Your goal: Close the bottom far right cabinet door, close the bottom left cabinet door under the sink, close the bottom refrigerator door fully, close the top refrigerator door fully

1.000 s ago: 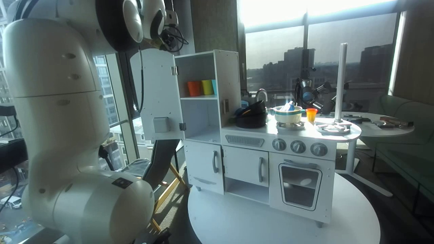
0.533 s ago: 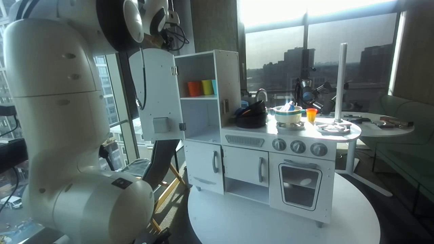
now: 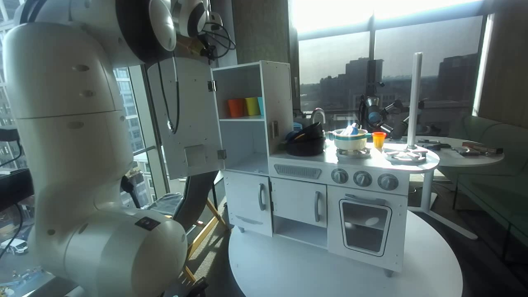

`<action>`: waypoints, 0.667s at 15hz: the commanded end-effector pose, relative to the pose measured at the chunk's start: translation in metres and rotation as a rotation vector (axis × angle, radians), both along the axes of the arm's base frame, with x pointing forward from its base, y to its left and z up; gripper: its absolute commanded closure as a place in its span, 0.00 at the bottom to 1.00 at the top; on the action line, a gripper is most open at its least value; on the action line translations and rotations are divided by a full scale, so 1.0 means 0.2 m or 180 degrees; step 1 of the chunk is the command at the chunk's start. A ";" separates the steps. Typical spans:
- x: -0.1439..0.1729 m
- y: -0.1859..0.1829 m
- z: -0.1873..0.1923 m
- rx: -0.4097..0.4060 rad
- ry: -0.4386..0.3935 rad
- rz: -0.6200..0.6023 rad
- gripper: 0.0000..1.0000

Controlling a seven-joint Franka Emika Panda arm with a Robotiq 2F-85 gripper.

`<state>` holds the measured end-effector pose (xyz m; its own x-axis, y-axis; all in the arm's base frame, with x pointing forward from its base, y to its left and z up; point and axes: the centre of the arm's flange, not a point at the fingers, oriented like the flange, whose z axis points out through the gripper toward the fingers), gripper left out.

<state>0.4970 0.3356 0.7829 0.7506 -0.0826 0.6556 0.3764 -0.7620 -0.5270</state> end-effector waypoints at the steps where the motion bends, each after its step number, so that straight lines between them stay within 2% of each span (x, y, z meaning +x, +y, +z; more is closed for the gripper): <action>1: 0.04 -0.06 0.07 -0.0300 -0.0342 -0.0325 0.00; 5: 0.07 -0.12 0.11 -0.0731 -0.0812 -0.0701 0.00; 7: 0.07 -0.14 0.11 -0.0891 -0.0849 -0.0816 0.00; 9: 0.07 -0.15 0.10 -0.1066 -0.0759 -0.0908 0.00; 10: 0.07 -0.16 0.10 -0.1180 -0.0823 -0.0961 0.00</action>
<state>0.5151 0.3046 0.7907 0.5535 -0.0131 0.8328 0.2467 -0.9524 -0.1790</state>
